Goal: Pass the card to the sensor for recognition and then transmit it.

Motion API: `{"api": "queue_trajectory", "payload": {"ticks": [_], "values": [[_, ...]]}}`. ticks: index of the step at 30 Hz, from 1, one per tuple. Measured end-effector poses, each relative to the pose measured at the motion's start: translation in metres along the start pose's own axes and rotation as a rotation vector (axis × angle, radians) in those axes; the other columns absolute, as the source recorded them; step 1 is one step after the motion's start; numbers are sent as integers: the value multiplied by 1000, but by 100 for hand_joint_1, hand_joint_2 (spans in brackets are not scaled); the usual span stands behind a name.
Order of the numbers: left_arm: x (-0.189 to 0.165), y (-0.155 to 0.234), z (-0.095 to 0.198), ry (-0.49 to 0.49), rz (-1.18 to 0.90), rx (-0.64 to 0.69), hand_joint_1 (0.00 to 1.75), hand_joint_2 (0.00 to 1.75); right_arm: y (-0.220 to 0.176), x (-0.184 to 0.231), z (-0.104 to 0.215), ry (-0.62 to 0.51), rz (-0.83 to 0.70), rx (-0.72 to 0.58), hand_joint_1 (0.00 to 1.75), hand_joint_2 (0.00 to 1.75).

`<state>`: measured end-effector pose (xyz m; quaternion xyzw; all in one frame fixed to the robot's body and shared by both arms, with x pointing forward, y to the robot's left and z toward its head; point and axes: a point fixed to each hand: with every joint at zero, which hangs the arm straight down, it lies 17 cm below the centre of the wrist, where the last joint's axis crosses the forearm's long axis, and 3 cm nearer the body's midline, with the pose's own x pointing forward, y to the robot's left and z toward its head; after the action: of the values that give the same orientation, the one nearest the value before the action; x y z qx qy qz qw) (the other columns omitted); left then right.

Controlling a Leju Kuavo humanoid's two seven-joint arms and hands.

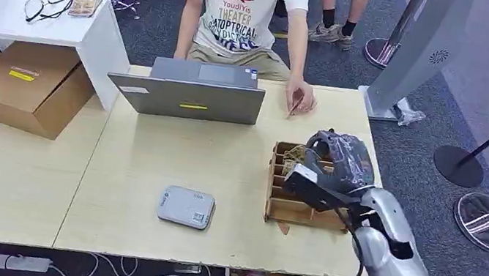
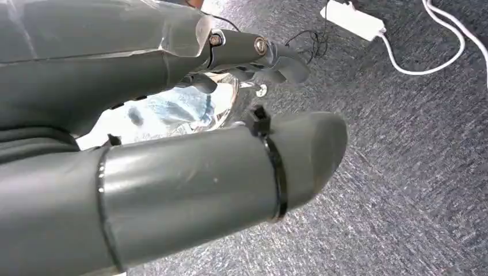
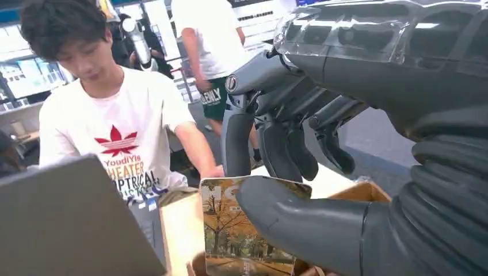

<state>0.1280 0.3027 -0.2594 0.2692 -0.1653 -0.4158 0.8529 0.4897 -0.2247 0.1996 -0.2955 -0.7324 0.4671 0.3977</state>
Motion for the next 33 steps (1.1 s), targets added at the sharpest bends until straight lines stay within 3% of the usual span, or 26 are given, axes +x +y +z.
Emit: {"api": "queue_trajectory", "payload": {"ticks": [13, 20, 33], "values": [[8, 8, -4, -7, -25, 3, 0, 0, -38, -13, -20, 13, -19, -67, 161, 175], [17, 14, -7, -19, -38, 5, 0, 0, -58, -21, -43, 27, -2, -97, 175, 175], [25, 15, -7, -30, -47, 0, 0, 0, -80, -49, -90, 104, 7, -111, 173, 175]]}}
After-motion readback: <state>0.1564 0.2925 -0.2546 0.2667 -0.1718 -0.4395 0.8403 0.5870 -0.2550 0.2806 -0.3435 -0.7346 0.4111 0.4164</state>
